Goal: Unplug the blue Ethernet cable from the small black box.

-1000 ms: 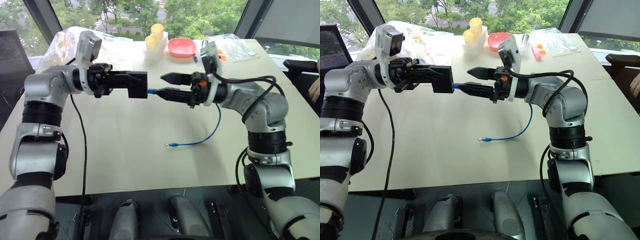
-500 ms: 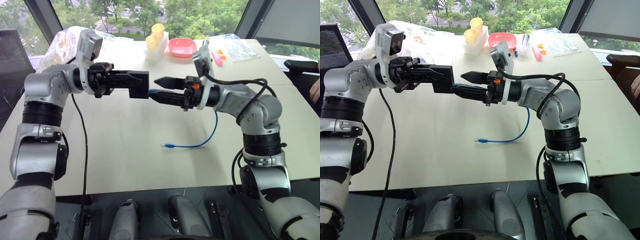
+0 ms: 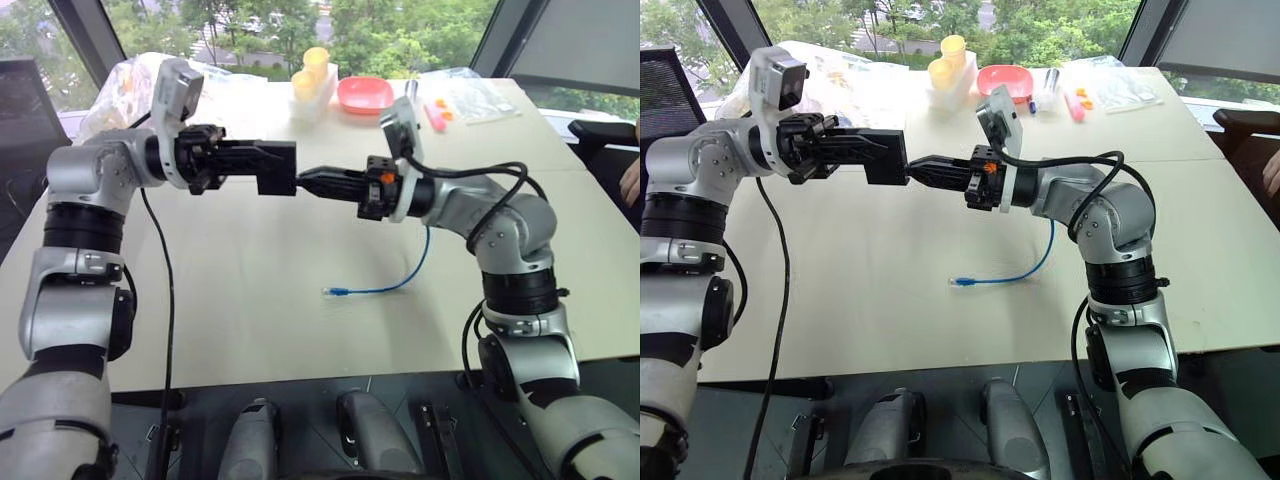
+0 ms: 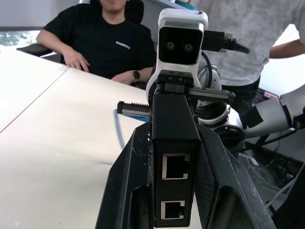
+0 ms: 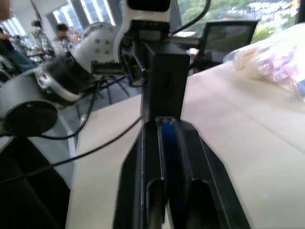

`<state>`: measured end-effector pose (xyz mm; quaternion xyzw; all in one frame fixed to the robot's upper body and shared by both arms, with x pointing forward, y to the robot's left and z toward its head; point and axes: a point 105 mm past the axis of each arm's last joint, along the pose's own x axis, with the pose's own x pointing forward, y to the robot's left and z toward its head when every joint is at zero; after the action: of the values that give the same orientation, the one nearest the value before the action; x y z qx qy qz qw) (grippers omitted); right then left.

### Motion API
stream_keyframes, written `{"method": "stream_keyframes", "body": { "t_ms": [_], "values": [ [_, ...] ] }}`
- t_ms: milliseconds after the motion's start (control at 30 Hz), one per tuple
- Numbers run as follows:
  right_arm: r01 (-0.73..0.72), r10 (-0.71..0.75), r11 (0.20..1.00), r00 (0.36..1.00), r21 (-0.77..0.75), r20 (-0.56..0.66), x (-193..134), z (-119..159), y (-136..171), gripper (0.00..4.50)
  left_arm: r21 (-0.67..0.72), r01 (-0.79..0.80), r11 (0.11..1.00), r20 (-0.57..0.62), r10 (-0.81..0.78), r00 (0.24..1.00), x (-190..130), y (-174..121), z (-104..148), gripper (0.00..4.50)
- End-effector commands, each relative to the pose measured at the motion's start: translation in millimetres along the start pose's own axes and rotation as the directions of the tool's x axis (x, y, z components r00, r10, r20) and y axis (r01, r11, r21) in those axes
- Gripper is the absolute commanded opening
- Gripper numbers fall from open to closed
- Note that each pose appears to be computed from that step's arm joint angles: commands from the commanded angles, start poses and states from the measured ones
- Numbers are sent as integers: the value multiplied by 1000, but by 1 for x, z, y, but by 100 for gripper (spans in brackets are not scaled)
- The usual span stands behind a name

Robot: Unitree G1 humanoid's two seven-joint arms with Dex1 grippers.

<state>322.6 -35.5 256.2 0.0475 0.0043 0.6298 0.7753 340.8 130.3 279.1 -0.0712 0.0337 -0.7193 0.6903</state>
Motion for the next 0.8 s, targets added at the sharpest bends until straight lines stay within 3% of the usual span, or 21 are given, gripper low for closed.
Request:
{"method": "stream_keyframes", "body": {
  "t_ms": [33,333,700,800],
  "values": [
    [2,-2,999,1000,-50,0,1,4,1,9,49,50,998,24,-51,998,4,-8,12,50],
    [1,-3,999,1000,-54,-25,-5,-2,0,9,59,35,998,34,-37,999,1,-7,17,50],
    [146,-148,988,988,-50,-35,-40,-11,-16,9,102,-34,994,42,29,999,-21,-12,31,50],
    [273,-277,958,960,-81,-39,-43,-20,-36,9,101,-50,994,20,48,999,-21,-9,24,50]
  ]
}}
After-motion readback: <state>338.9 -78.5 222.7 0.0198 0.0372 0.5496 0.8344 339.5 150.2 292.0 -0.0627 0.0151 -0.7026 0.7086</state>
